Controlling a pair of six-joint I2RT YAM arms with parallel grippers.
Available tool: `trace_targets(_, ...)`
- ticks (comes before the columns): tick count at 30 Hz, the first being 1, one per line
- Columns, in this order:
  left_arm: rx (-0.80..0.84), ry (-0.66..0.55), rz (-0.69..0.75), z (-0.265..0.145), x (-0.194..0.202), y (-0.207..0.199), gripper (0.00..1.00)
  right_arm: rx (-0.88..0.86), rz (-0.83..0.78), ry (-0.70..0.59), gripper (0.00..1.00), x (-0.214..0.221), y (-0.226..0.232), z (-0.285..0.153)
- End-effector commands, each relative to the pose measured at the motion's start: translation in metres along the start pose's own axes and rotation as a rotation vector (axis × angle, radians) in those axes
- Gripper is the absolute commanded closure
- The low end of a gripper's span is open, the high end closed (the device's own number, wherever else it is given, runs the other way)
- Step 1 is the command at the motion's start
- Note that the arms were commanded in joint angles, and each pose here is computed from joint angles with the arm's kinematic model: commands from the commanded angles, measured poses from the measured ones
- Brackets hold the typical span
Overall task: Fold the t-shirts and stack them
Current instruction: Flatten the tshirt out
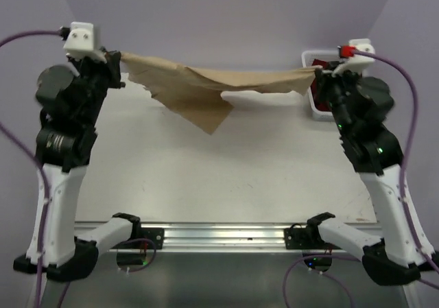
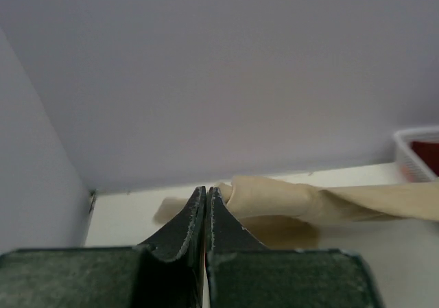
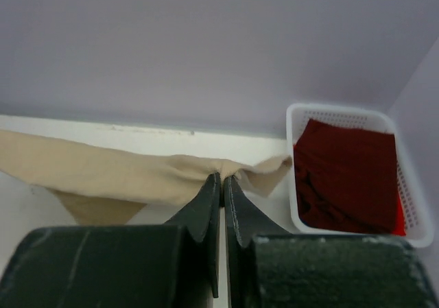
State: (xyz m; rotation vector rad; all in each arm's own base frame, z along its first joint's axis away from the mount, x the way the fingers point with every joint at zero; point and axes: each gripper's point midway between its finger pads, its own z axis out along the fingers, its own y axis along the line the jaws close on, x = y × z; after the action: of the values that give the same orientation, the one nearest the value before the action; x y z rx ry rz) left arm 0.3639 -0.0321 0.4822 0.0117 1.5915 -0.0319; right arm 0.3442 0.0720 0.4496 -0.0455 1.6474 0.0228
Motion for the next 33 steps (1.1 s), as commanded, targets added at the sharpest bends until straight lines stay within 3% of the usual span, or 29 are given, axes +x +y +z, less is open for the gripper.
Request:
trace_targets(1, 0.159, -0.441, -0.011, -0.141, -0.118, -0.020, 1.00, -0.140, 0.037, -0.400, 1.00, -0.093, -0.005, -0.090)
trace_targets(3, 0.230, -0.534, -0.013, -0.196, -0.137, -0.020, 1.00, -0.174, 0.065, -0.488, 1.00, -0.106, -0.012, -0.135)
trace_targets(5, 0.289, -0.581, -0.008, -0.226, -0.148, -0.024, 1.00, -0.194, 0.092, -0.564, 1.00, -0.116, -0.020, -0.171)
trace_targets(8, 0.340, -0.607, -0.012, -0.244, -0.158, -0.029, 1.00, -0.177, 0.107, -0.595, 1.00, -0.126, -0.026, -0.182)
trace_targets(10, 0.316, -0.577, -0.013, -0.228, -0.155, -0.029, 1.00, -0.106, 0.127, -0.559, 1.00, -0.127, -0.036, -0.171)
trace_targets(16, 0.048, -0.412, 0.011, -0.149, -0.113, 0.001, 1.00, 0.030, 0.086, -0.190, 1.00, -0.058, -0.025, -0.062)
trace_targets(22, -0.138, -0.152, 0.078, -0.068, -0.012, 0.013, 1.00, 0.127, 0.138, 0.130, 1.00, 0.064, -0.012, 0.005)
trace_targets(26, -0.166, 0.083, 0.133, -0.016, 0.109, 0.008, 1.00, 0.184, 0.151, 0.413, 1.00, 0.185, 0.002, 0.034)
trace_targets(30, -0.202, 0.227, 0.140, 0.025, 0.186, 0.020, 1.00, 0.256, 0.081, 0.506, 1.00, 0.241, -0.002, 0.058)
trace_targets(33, -0.224, 0.312, 0.161, 0.050, 0.215, 0.025, 1.00, 0.281, 0.064, 0.542, 1.00, 0.259, -0.002, 0.083)
